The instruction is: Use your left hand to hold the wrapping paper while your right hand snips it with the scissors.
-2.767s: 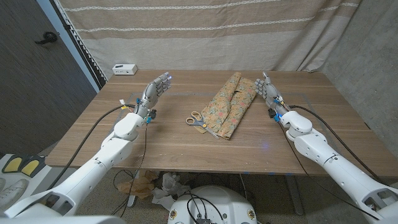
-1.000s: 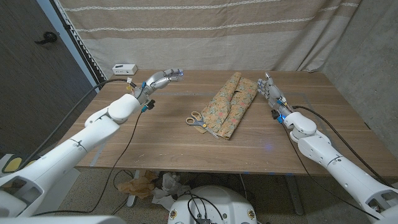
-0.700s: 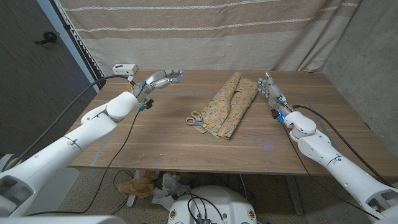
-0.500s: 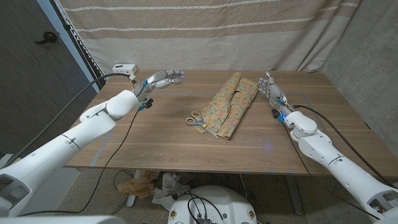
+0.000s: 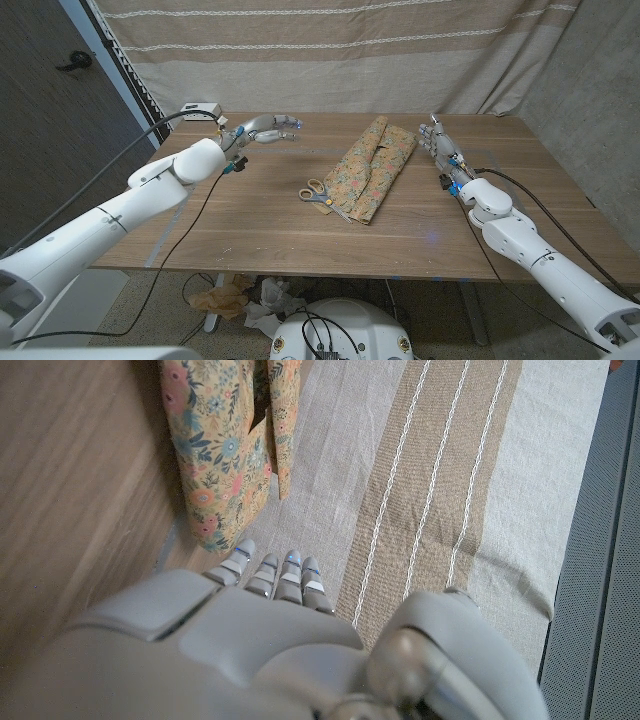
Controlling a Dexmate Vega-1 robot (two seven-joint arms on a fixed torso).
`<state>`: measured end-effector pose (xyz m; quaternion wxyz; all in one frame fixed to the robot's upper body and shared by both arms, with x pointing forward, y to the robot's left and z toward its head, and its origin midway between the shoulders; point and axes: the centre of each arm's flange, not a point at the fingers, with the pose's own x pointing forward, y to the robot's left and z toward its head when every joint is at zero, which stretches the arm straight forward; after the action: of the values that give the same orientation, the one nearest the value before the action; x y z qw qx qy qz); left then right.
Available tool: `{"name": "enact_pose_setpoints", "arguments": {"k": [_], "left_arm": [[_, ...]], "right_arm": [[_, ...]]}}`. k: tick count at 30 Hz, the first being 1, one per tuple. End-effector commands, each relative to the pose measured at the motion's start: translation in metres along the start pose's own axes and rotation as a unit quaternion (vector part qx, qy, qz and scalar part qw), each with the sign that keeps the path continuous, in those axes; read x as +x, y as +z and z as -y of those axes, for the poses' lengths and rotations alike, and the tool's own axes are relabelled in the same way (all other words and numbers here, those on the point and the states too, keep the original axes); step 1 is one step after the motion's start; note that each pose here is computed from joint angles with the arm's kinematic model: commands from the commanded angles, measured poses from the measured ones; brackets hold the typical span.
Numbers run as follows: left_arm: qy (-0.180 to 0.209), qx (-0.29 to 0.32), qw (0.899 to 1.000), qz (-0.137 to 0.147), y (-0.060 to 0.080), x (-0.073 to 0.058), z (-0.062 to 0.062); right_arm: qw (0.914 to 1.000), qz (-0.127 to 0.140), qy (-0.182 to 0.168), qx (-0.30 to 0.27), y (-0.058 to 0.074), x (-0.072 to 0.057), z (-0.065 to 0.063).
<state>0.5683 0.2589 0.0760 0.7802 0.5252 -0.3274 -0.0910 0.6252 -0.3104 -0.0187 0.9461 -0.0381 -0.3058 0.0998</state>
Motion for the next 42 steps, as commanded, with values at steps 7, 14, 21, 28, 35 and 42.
{"name": "enact_pose_setpoints", "arguments": {"k": [7, 14, 21, 28, 35, 42], "left_arm": [[-0.038, 0.075, 0.996, 0.000, 0.011, 0.006, 0.000], [-0.040, 0.124, 0.991, 0.000, 0.021, 0.008, 0.001], [-0.036, 0.169, 0.985, 0.003, 0.031, 0.007, 0.004], [-0.032, 0.204, 0.978, 0.004, 0.039, 0.007, 0.007], [-0.031, 0.246, 0.969, 0.008, 0.048, 0.008, 0.010], [-0.035, 0.286, 0.958, 0.015, 0.056, 0.011, 0.012]], "right_arm": [[1.0000, 0.001, -0.009, -0.003, 0.003, -0.002, 0.001], [0.9999, 0.002, -0.012, -0.001, 0.002, -0.004, 0.002], [0.9999, 0.002, -0.013, -0.002, 0.002, -0.005, 0.003], [0.9999, -0.001, -0.014, 0.000, -0.001, -0.006, 0.004], [0.9999, 0.001, -0.016, 0.001, -0.002, -0.007, 0.005], [0.9998, 0.001, -0.018, 0.003, -0.003, -0.009, 0.006]]}}
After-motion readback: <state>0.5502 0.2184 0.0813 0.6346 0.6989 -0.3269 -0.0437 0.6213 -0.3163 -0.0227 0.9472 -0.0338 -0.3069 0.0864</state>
